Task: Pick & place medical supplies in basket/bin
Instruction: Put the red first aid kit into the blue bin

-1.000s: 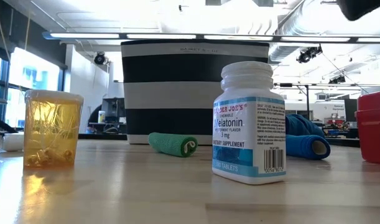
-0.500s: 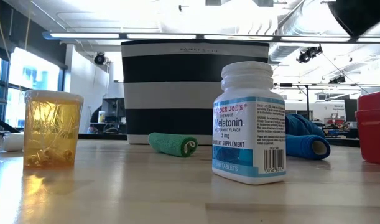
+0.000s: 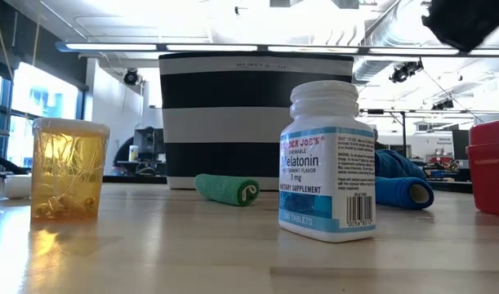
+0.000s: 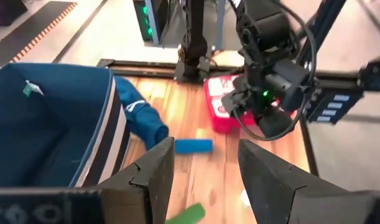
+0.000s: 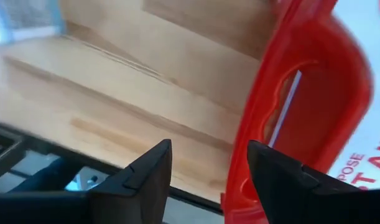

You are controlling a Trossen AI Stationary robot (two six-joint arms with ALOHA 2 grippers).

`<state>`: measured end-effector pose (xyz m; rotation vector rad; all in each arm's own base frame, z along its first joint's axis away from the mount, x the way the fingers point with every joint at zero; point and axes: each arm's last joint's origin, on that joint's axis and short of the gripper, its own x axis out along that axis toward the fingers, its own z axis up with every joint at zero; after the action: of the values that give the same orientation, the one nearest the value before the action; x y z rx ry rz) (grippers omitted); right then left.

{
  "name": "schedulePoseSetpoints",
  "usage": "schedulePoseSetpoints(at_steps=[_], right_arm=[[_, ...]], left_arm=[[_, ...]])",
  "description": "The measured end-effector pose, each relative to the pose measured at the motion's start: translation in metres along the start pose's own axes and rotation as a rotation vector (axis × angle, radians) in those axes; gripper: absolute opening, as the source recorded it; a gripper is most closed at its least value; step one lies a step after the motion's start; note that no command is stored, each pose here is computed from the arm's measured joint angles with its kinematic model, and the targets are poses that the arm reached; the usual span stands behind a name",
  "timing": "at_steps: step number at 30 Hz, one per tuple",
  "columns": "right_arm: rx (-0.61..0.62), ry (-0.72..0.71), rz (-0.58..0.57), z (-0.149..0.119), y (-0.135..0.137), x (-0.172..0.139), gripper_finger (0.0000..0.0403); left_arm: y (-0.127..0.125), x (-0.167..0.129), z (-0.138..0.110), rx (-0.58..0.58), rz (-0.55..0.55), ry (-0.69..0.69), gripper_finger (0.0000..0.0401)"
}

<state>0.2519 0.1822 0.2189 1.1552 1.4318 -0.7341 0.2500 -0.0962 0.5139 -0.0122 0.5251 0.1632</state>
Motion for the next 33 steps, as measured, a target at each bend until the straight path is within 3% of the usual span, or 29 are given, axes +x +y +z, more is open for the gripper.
schedulePoseSetpoints(at_steps=[10,21,33], right_arm=[[0.034,0.015,-0.048,-0.005,0.000,0.012,0.0199],[0.037,-0.014,-0.093,-0.003,-0.005,0.011,0.0199],[0.032,-0.054,-0.092,0.007,-0.011,0.025,0.0199]], left_arm=[[0.006,0.000,-0.025,-0.013,-0.057,-0.003,0.0209],[0.018,-0.003,-0.063,-0.214,-0.141,-0.151,0.0209],[0.019,-0.001,-0.066,-0.251,-0.118,-0.176,0.0209]])
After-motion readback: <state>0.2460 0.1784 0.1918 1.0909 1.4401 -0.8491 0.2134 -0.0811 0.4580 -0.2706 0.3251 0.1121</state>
